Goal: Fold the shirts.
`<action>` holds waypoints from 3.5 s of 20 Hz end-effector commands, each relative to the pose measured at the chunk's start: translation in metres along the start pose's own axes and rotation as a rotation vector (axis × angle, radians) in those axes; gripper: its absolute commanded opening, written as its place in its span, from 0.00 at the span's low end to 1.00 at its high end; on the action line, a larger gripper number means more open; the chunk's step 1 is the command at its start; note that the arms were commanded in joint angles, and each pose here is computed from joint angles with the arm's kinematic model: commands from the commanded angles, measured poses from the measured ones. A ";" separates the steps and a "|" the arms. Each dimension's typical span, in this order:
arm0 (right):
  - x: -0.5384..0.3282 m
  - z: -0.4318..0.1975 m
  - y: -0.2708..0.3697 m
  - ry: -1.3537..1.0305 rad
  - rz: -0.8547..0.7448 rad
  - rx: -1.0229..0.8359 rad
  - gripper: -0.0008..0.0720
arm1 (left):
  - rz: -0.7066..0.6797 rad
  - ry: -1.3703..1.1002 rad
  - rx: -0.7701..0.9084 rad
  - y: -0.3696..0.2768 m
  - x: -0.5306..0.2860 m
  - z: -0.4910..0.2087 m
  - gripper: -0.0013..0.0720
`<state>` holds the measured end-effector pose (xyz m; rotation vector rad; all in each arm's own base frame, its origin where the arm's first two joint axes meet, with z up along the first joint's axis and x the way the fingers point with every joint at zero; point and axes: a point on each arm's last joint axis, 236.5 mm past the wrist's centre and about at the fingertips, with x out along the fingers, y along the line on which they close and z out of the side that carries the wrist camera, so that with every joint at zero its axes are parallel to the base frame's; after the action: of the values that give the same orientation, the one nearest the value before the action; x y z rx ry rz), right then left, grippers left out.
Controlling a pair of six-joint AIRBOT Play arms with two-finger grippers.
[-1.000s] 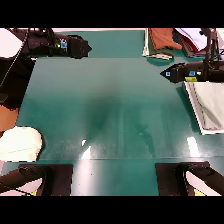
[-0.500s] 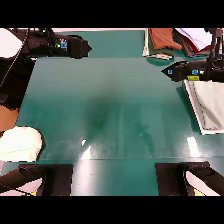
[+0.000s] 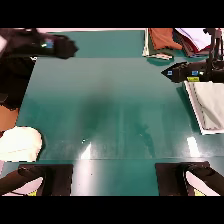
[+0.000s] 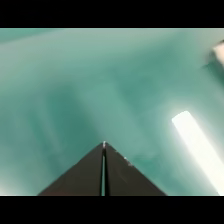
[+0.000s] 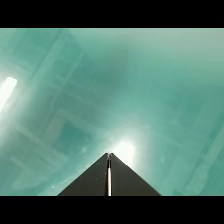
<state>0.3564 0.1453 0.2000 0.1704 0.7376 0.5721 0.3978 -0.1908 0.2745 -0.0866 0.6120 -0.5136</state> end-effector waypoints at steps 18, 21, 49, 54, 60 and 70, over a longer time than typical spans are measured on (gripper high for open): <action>0.033 -0.029 -0.015 0.145 0.021 0.052 0.03 | 0.782 0.749 -0.382 0.228 -0.128 -0.392 0.89; 0.033 -0.029 -0.014 0.145 0.021 0.052 0.03 | 0.783 0.752 -0.383 0.228 -0.129 -0.392 0.88; -0.087 0.145 0.028 -0.255 -0.104 -0.226 0.03 | -0.305 0.269 0.364 -0.185 0.094 -0.096 0.69; -0.087 0.144 0.029 -0.252 -0.102 -0.227 0.03 | -0.027 0.315 0.062 -0.022 0.105 -0.070 0.69; -0.086 0.144 0.028 -0.250 -0.101 -0.225 0.03 | 0.098 0.458 -0.325 0.115 0.141 -0.152 0.69; -0.085 0.143 0.028 -0.248 -0.098 -0.207 0.03 | 0.064 0.597 -0.368 0.112 0.214 -0.241 0.69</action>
<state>0.3905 0.1289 0.3653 0.0037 0.4360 0.5197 0.4555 -0.1686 -0.0471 -0.2583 1.2912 -0.3476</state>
